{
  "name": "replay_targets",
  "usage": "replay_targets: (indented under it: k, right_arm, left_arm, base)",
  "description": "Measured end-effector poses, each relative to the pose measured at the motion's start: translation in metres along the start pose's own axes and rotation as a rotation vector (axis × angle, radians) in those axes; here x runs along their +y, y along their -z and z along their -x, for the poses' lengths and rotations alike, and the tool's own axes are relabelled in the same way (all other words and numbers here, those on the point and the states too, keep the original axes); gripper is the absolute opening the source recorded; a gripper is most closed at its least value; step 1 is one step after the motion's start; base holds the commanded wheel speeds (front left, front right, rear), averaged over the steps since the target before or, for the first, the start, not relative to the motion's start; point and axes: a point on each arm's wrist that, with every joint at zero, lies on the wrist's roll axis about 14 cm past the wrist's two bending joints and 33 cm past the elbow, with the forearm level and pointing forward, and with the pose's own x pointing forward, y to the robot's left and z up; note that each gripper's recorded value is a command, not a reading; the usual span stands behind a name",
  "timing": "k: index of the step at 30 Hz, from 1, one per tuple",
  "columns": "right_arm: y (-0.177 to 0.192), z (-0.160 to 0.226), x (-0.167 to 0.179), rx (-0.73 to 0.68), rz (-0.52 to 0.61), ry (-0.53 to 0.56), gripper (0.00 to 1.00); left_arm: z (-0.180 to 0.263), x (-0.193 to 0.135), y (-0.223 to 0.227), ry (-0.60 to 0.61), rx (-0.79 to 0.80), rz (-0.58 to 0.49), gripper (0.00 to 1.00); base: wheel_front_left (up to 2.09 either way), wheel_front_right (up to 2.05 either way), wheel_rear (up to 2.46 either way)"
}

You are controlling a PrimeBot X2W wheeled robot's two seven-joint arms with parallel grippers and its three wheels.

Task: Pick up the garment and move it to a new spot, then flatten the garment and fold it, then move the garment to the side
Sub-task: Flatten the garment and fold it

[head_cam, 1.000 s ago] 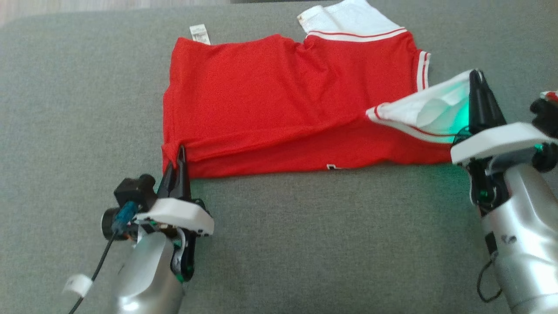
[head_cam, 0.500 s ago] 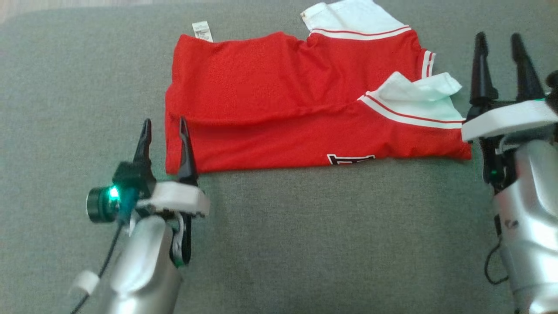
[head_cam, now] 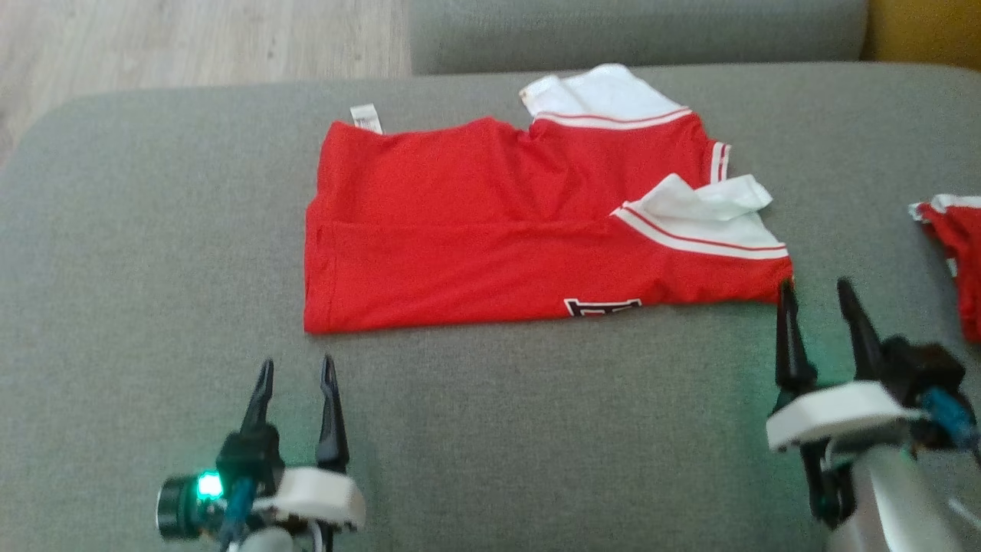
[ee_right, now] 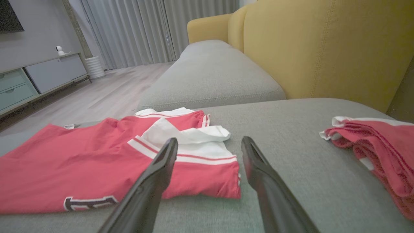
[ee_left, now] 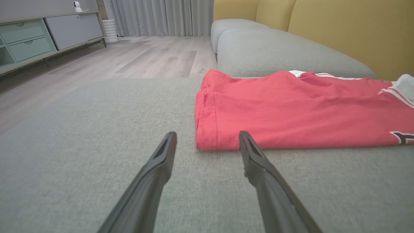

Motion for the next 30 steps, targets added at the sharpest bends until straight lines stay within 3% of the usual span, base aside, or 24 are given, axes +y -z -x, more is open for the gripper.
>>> replay_targets:
  k: [7, 15, 21, 30]
  right_arm:
    - [0.022, 0.036, -0.001, 0.058, -0.044, 0.017, 1.0]
    - [0.032, 0.039, 0.004, 0.088, -0.051, 0.007, 1.0]
    - [0.032, 0.02, 0.008, 0.091, -0.052, -0.008, 1.0]
    - [0.035, -0.026, -0.004, 0.095, -0.072, 0.028, 1.0]
  left_arm:
    - [0.031, 0.002, 0.012, -0.009, 0.02, 0.009, 1.0]
    - [0.035, 0.003, 0.014, -0.011, 0.024, 0.021, 1.0]
    - [0.019, -0.001, 0.017, 0.018, 0.044, 0.037, 1.0]
    - [-0.047, -0.005, 0.005, 0.063, 0.042, 0.086, 1.0]
  base:
    - [0.0, 0.0, 0.0]
    - [0.0, 0.0, 0.0]
    - [0.0, 0.0, 0.0]
    - [0.0, 0.0, 0.0]
